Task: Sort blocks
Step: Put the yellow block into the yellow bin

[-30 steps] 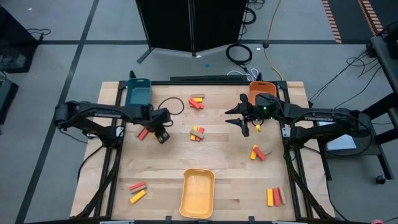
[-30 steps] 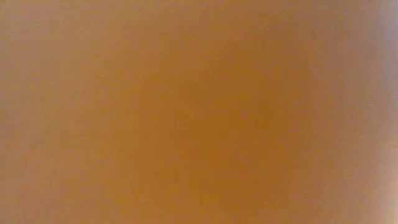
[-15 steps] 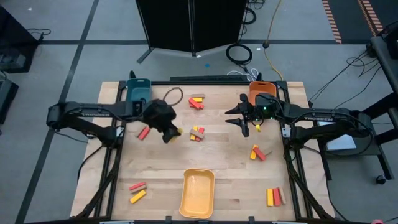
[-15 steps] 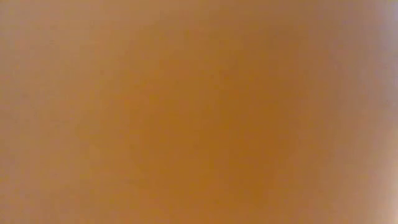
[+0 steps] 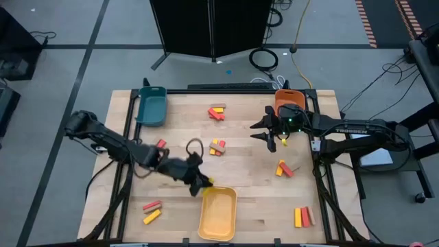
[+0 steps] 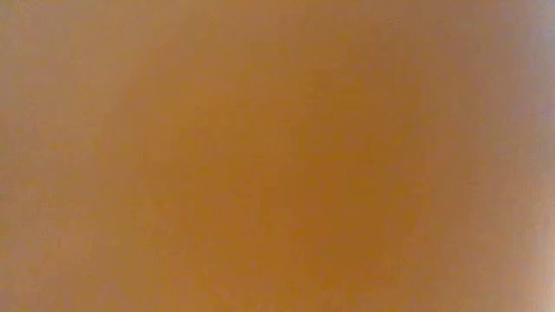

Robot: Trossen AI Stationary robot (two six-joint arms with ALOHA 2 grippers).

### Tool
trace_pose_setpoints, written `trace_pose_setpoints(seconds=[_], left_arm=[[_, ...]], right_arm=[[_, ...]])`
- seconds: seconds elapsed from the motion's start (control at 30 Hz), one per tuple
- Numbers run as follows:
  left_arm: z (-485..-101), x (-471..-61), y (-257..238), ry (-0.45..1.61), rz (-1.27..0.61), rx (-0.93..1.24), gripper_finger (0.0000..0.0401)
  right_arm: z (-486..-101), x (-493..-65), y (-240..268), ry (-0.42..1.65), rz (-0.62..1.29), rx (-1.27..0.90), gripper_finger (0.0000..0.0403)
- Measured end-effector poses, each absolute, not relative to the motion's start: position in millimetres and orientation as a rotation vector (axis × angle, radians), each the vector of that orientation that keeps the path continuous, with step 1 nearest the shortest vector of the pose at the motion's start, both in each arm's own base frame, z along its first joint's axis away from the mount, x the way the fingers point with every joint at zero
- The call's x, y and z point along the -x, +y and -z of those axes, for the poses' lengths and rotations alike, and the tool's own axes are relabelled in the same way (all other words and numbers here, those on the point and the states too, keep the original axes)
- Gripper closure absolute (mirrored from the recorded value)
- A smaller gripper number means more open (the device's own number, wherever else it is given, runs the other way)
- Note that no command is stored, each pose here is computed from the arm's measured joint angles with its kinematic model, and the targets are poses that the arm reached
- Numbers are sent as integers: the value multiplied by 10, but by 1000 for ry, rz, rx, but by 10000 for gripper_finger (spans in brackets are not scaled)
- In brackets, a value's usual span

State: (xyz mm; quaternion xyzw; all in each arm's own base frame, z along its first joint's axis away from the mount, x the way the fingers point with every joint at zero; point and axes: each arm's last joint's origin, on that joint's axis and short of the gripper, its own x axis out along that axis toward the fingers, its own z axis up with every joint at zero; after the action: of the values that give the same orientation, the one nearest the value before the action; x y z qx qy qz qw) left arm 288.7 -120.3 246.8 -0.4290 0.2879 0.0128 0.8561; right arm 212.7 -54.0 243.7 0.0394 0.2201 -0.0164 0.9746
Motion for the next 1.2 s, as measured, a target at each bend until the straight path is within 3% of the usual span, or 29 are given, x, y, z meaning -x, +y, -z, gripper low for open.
trace_pose_setpoints(seconds=[0.27,0.47,0.9,1.2], left_arm=[[-2118,-3041,-1858,542,-114,1128,312],[-2073,-3253,-2098,532,-155,1152,312],[-1946,-3388,-2030,664,-303,1201,303],[-1889,-3388,-1933,765,-332,1175,242]], right_arm=[[-2386,-2101,-533,501,31,-91,250],[-2342,-2075,-525,554,29,-102,250],[-2289,-2040,-515,618,11,-71,250],[-2277,-2031,-512,634,10,-72,250]])
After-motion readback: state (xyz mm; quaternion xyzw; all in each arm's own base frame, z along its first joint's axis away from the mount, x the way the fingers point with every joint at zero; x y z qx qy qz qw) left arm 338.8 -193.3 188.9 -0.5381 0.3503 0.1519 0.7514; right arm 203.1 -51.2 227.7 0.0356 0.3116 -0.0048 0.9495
